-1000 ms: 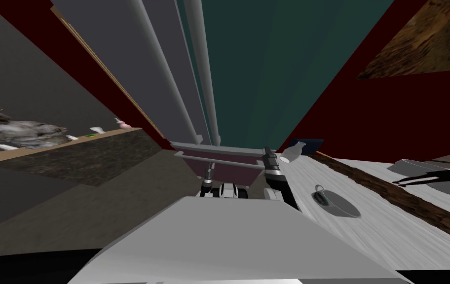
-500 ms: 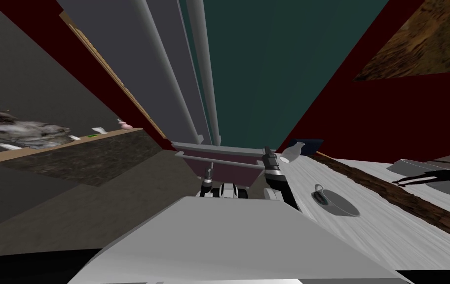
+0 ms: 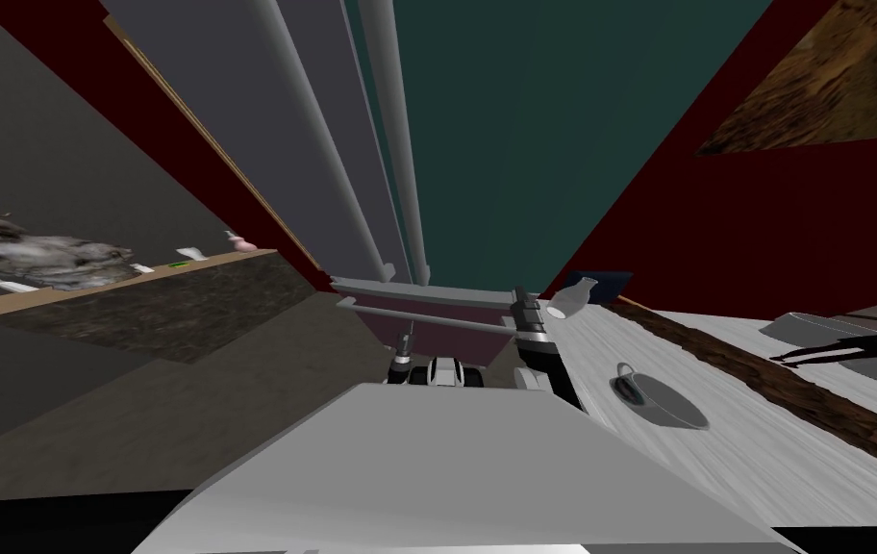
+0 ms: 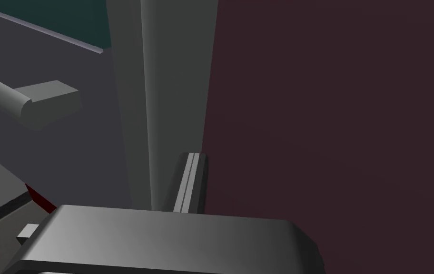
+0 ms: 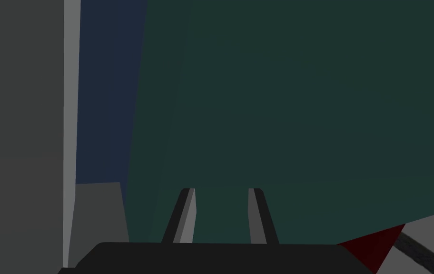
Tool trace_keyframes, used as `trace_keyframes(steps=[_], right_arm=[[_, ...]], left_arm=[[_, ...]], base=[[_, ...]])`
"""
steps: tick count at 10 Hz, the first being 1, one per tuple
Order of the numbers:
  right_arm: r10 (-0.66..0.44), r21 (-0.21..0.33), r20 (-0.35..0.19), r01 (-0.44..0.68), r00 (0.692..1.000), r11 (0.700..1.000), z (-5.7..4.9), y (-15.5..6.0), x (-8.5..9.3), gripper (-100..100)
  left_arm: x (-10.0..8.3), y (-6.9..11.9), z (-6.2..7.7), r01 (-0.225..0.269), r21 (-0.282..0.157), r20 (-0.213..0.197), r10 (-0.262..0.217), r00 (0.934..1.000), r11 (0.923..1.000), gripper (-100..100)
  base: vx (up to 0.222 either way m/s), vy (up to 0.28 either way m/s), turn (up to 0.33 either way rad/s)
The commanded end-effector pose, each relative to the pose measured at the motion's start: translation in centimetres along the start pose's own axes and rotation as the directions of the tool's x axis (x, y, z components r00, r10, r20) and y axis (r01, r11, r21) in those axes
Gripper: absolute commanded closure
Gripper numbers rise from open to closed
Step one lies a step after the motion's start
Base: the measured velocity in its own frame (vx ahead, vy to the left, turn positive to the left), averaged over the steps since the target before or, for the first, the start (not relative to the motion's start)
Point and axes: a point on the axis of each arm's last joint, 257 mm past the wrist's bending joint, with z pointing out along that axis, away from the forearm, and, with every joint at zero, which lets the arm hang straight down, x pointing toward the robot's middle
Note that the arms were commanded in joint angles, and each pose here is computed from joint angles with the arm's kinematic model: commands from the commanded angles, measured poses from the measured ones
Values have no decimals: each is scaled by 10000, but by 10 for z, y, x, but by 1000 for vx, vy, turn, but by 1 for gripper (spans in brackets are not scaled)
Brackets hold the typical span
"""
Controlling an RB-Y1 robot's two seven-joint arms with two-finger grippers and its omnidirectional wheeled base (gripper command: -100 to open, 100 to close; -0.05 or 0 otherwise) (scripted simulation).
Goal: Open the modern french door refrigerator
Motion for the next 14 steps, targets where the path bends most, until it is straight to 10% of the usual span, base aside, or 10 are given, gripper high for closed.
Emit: trace_keyframes(steps=[1,7,14], right_arm=[[-2,1,1,2,10000,10000,0,0,0,0],[-7,1,0,7,10000,10000,0,0,0,0],[-1,1,2,1,10000,10000,0,0,0,0]], left_arm=[[-17,-3,-2,-405,-98,-289,402,9988,9991,-100],[-37,-3,25,-638,-179,-499,629,9968,9978,-100],[-9,-1,56,309,15,47,-309,9995,9995,-100]], base=[[-3,22,4],[-20,116,12],[-13,52,7]])
